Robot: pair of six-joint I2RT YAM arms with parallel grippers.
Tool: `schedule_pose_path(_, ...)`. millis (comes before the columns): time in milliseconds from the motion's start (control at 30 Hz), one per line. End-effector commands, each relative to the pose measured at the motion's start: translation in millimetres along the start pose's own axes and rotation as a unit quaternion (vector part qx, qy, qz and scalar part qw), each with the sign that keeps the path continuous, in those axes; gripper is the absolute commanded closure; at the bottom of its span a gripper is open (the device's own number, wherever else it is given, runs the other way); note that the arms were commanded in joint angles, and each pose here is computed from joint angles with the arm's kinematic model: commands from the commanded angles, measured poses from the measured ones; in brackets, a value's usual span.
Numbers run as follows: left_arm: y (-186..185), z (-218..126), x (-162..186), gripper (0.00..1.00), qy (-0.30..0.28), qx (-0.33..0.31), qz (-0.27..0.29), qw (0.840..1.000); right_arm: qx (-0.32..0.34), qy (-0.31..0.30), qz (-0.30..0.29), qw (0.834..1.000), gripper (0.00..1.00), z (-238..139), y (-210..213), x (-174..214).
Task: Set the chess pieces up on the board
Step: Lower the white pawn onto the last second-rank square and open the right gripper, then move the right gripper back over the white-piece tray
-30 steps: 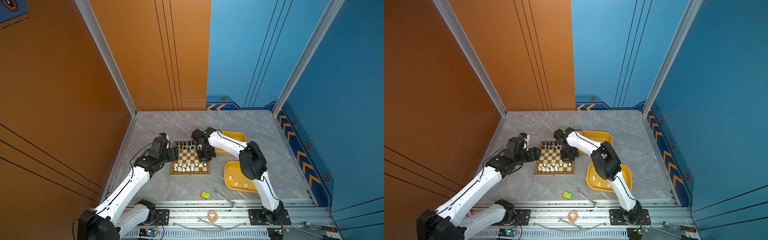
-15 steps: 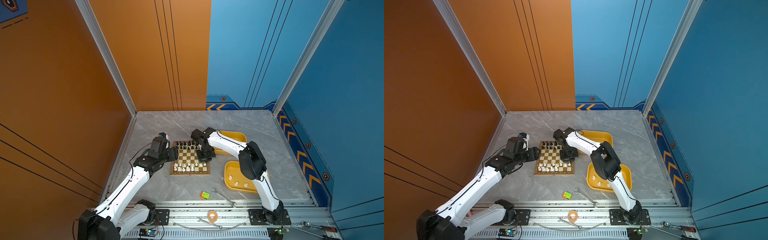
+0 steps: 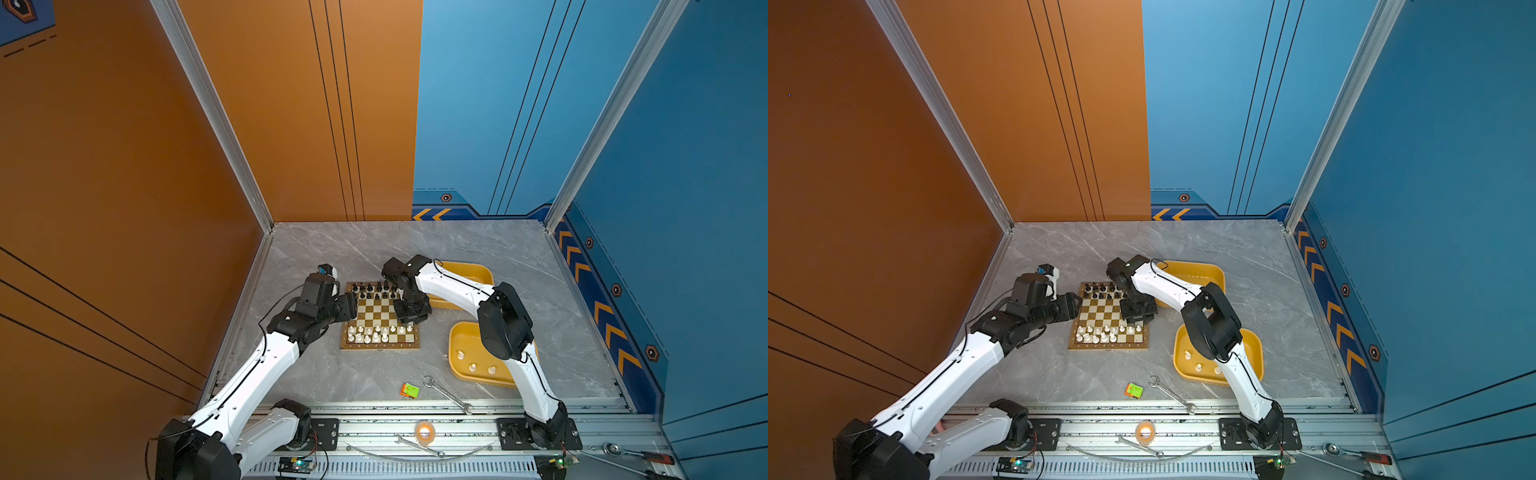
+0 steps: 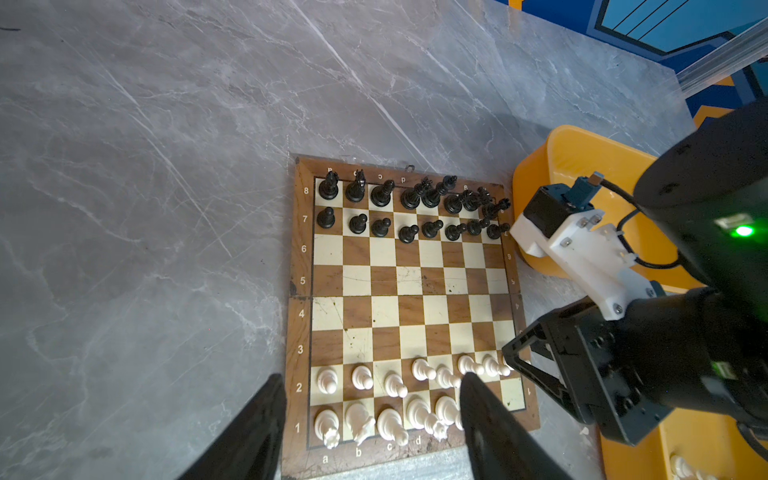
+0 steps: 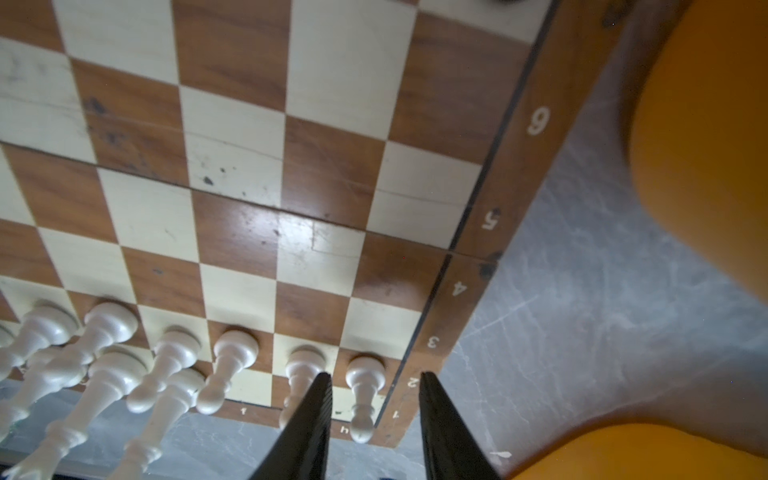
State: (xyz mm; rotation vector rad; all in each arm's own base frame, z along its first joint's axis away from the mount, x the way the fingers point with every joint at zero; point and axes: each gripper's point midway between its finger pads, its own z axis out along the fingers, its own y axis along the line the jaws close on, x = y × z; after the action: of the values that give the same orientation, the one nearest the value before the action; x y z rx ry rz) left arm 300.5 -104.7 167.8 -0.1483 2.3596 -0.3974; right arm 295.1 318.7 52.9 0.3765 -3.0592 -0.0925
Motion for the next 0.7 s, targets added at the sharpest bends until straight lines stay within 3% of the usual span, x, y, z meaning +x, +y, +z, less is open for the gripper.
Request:
schedule_pose_path(0,-3.6,4.7,-7.8,0.32,-0.006,0.007,0.007,1.000,0.005,-0.037,-0.003,0.999,0.60,-31.0,-10.3,-4.7)
schedule_pose_path(400,-46.8,31.4,-26.7,0.32,-0.001,0.037,0.044,0.998,-0.007,-0.122,0.016,0.992,0.52,-95.3,-48.7,-4.4)
schedule_pose_path(667,-114.5,55.3,-27.7,0.31,0.017,0.075,0.094,0.993,0.002,-0.105,0.086,0.991,0.66,-95.7,-126.5,63.6)
